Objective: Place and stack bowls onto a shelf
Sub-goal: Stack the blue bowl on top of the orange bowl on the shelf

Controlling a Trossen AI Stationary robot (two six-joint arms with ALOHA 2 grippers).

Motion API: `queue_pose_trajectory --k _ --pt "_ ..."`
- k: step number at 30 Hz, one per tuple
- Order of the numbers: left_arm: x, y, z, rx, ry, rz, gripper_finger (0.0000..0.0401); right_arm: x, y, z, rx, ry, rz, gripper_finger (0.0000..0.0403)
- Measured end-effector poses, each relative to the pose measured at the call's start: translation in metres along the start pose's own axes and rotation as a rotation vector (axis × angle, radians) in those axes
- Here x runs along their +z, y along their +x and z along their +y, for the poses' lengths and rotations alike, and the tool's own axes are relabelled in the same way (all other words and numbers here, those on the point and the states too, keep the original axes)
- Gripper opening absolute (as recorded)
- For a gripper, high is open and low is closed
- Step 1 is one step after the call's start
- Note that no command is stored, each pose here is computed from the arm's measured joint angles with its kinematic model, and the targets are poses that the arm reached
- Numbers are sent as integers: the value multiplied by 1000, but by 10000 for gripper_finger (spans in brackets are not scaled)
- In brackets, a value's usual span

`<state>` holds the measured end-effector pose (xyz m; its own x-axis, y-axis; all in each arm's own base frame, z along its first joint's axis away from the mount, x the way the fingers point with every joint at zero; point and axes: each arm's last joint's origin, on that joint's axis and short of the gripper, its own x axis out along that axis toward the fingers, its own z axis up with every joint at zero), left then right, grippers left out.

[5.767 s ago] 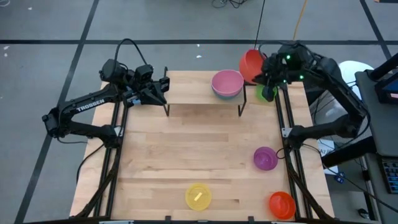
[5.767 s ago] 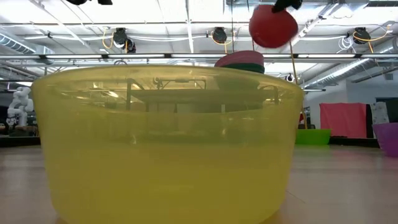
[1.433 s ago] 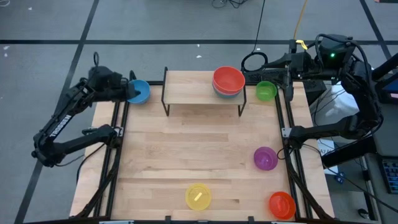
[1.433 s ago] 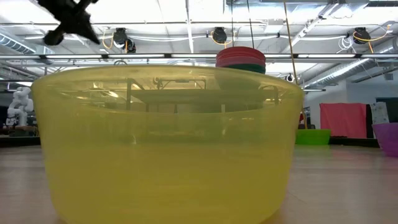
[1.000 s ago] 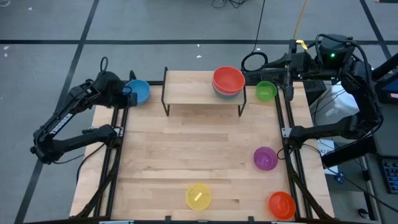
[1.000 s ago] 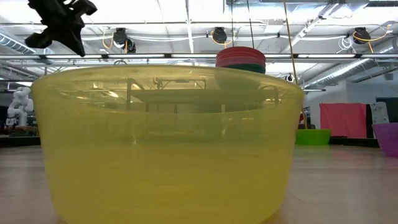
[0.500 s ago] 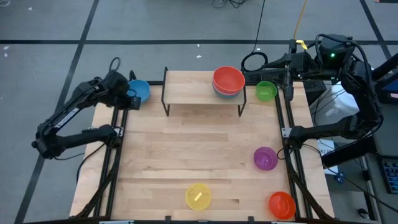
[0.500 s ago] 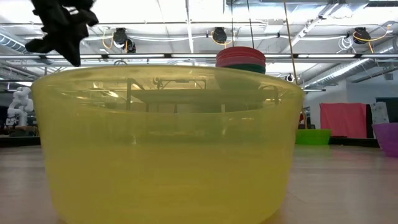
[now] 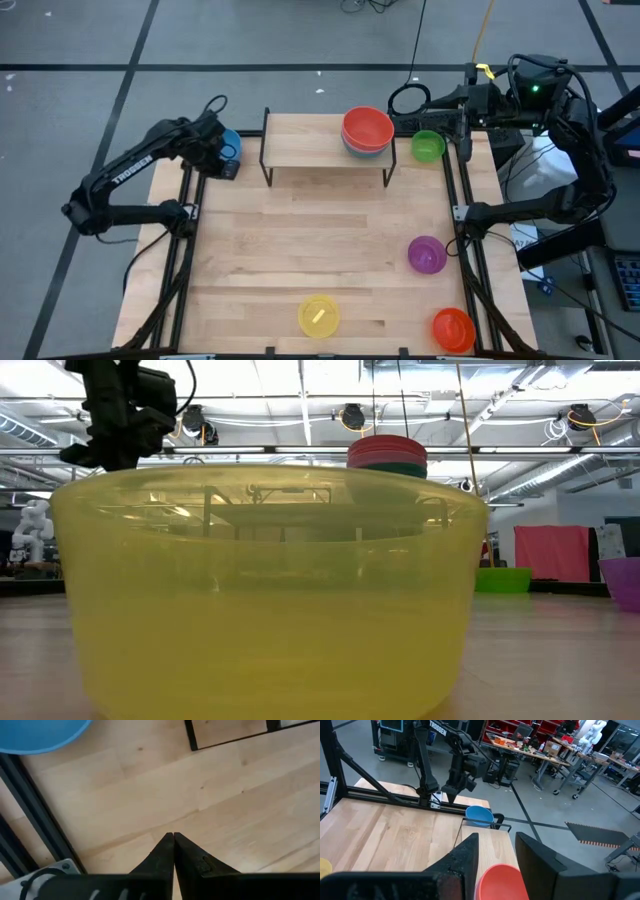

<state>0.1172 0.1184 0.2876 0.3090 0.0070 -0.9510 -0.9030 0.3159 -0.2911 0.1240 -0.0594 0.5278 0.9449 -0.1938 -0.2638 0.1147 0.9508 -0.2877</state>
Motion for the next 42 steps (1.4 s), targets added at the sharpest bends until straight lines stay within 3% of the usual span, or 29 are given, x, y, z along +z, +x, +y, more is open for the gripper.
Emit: queue_pose_trajectory --k 4,8,11,16,20,27,34,42 --pt "3 2 -1 5 48 2 38 0 0 0 0 0 0 123" --pt "8 7 2 83 32 3 72 0 0 0 0 0 0 123" --pt "15 14 5 143 -60 10 101 0 0 0 0 0 0 123" --pt "29 25 15 224 -324 21 138 0 0 0 0 0 0 123" --pt "39 33 23 253 -362 49 153 0 0 0 0 0 0 123" --pt "53 39 27 227 -33 40 157 0 0 0 0 -22 0 123" --pt "59 39 26 233 190 -8 157 0 0 0 0 -27 1 123" --pt "59 39 27 252 340 10 157 2 0 -1 -9 -34 -21 123"
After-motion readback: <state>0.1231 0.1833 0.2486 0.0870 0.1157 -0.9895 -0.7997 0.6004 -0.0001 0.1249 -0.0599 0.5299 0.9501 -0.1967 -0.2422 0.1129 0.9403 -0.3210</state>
